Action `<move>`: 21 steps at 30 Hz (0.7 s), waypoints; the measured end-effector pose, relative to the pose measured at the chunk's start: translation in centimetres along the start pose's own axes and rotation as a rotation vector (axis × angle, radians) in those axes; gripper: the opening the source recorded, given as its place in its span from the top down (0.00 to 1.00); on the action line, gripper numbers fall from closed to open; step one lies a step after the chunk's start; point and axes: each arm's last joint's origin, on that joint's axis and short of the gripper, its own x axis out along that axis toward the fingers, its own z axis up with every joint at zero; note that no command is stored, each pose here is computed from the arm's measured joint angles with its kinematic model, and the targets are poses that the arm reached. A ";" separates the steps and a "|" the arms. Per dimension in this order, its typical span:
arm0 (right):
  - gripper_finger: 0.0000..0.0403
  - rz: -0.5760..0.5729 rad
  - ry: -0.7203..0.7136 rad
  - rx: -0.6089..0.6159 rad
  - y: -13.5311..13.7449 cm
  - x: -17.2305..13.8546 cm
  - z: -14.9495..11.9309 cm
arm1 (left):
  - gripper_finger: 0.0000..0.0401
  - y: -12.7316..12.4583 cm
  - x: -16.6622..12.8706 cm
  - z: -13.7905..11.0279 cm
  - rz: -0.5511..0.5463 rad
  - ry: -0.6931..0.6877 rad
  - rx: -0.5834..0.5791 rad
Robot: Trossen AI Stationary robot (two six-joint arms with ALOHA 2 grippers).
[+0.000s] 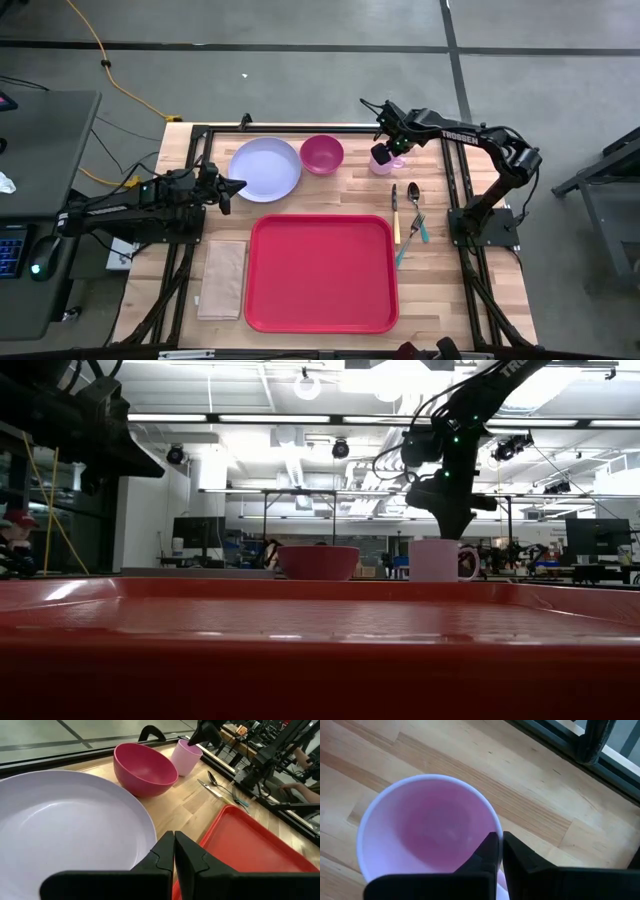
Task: Set up tray
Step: Put the pink mug on the red serving tray
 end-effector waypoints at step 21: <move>1.00 0.026 0.009 0.026 0.2 0.0 -0.1 | 0.89 0.1 0.0 -0.5 -0.019 0.069 0.009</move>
